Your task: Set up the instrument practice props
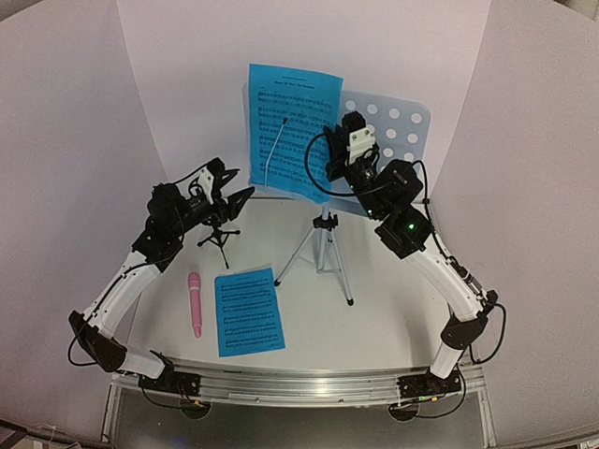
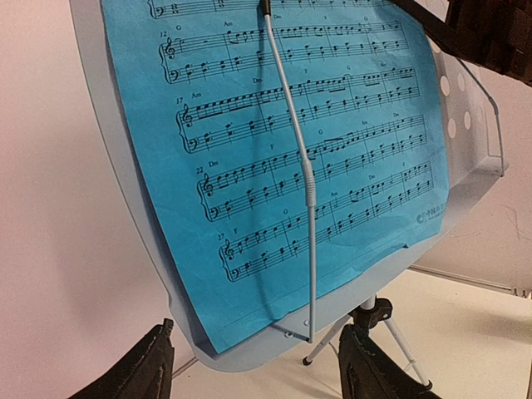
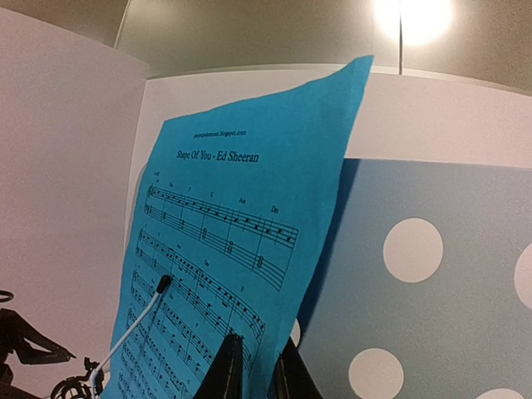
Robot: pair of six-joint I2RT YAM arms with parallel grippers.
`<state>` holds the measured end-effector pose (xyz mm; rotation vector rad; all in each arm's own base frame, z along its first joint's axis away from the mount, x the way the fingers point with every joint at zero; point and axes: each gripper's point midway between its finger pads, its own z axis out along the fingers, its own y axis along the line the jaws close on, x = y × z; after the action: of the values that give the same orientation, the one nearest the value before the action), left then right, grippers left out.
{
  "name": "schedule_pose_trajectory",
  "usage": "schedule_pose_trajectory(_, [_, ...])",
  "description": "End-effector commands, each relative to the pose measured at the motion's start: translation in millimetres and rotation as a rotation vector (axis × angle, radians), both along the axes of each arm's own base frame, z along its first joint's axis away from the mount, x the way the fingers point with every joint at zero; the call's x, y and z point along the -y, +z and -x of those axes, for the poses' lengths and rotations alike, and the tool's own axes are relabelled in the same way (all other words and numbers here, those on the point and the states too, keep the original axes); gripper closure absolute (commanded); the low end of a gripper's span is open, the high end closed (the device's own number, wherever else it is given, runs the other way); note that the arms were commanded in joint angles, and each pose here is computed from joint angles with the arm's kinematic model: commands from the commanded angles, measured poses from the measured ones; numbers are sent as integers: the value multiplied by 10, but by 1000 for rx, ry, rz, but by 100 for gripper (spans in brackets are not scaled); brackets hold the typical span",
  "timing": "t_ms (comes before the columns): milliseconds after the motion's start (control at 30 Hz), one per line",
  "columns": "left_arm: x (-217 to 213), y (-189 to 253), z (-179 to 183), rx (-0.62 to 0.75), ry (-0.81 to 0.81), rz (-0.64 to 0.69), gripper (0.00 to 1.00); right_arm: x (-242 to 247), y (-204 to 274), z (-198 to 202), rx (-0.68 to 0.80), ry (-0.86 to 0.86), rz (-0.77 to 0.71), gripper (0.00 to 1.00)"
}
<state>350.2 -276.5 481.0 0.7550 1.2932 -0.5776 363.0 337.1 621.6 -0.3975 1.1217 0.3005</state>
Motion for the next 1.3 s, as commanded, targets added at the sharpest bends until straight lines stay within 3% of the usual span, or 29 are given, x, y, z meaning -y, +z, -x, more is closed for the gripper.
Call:
schedule_pose_trajectory(0, [-43, 193, 104, 58, -12, 19, 32, 205, 292, 158, 56, -5, -48, 92])
schedule_pose_trajectory(167, [-43, 185, 107, 58, -12, 17, 32, 141, 252, 112, 57, -5, -34, 100])
schedule_pose_trajectory(1267, [-61, 184, 127, 66, -9, 16, 32, 105, 130, 79, 47, 1, -41, 100])
